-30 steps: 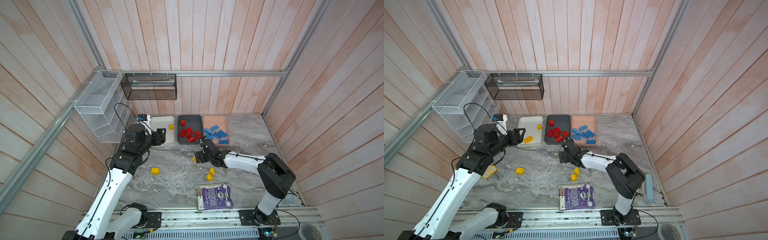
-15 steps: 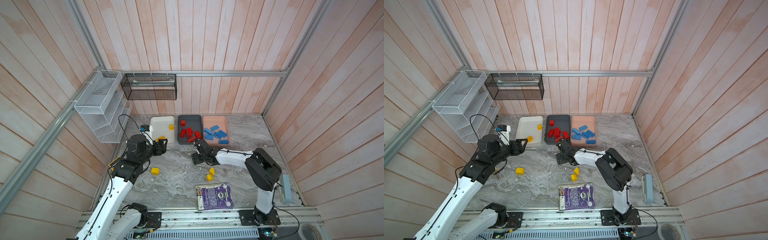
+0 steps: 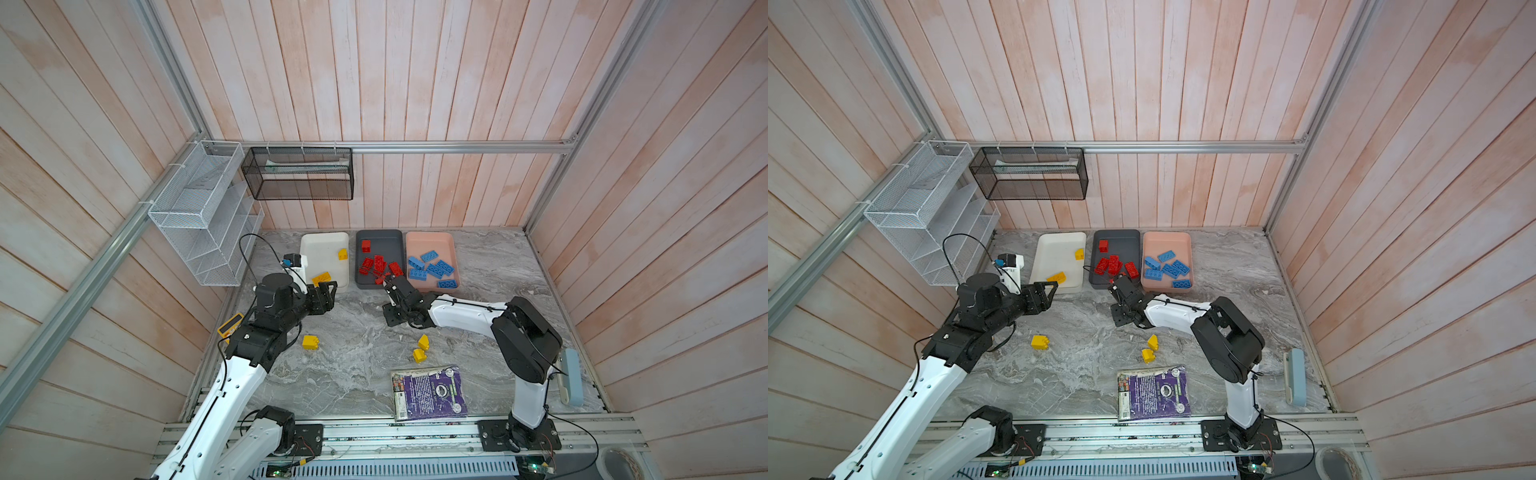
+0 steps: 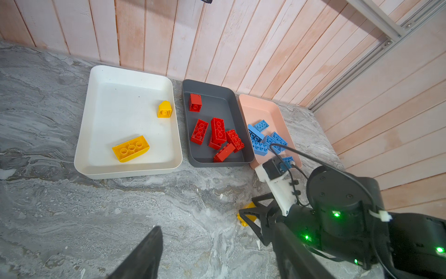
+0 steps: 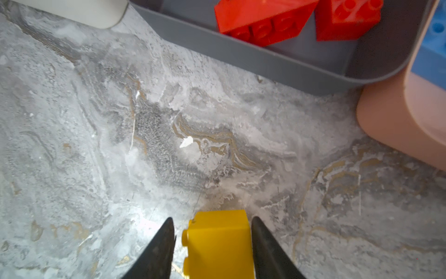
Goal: Sort the legos into containers by color
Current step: 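Lower the right gripper onto the yellow brick near the grey tray and grasp it, then carry the yellow brick into the white tray and open the right gripper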
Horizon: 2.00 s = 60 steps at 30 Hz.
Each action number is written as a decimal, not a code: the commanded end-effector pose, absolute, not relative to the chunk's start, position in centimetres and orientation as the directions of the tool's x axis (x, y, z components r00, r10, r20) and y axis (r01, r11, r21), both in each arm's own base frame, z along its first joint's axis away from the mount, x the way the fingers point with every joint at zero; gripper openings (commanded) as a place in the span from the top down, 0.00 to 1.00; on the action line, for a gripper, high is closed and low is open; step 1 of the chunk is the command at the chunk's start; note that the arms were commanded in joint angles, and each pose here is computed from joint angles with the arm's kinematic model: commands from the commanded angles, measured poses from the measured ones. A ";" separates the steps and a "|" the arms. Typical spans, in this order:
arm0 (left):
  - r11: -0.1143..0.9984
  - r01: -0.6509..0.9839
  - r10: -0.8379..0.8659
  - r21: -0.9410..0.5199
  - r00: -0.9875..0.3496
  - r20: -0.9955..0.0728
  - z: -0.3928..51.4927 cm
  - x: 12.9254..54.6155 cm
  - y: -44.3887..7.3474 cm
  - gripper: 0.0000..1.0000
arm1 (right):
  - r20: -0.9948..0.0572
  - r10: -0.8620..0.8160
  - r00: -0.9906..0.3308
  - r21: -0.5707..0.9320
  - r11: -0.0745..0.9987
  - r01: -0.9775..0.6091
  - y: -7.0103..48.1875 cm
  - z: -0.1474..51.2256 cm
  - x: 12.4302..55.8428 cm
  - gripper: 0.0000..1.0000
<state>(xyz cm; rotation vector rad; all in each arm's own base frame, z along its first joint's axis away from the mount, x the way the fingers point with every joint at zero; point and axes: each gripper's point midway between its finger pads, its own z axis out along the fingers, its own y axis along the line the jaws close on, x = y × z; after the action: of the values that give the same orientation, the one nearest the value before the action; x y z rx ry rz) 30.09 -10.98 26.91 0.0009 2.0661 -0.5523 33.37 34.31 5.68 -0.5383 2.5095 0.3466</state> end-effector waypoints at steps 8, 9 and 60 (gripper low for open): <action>0.885 0.244 -0.220 -0.396 -0.529 -0.820 27.0 29.7 -11.3 0.26 | -0.528 -0.328 -0.784 0.105 0.890 -0.443 34.1 5.8 32.9 0.19; 0.885 0.246 -0.220 -0.395 -0.526 -0.822 27.1 29.7 -11.3 0.26 | -0.521 -0.334 -0.786 0.106 0.888 -0.447 34.0 5.4 32.6 0.17; 0.915 0.124 -0.312 -0.385 -0.390 -0.867 28.4 26.6 -7.4 0.24 | -0.726 -0.156 -0.670 0.426 0.663 -0.616 53.5 11.0 45.5 0.59</action>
<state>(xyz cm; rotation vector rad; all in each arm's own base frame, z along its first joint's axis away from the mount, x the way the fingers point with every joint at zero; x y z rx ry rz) 26.62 -7.46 29.00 -0.1341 1.9099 -0.4753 44.06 53.26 10.83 -0.6347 2.2407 0.8364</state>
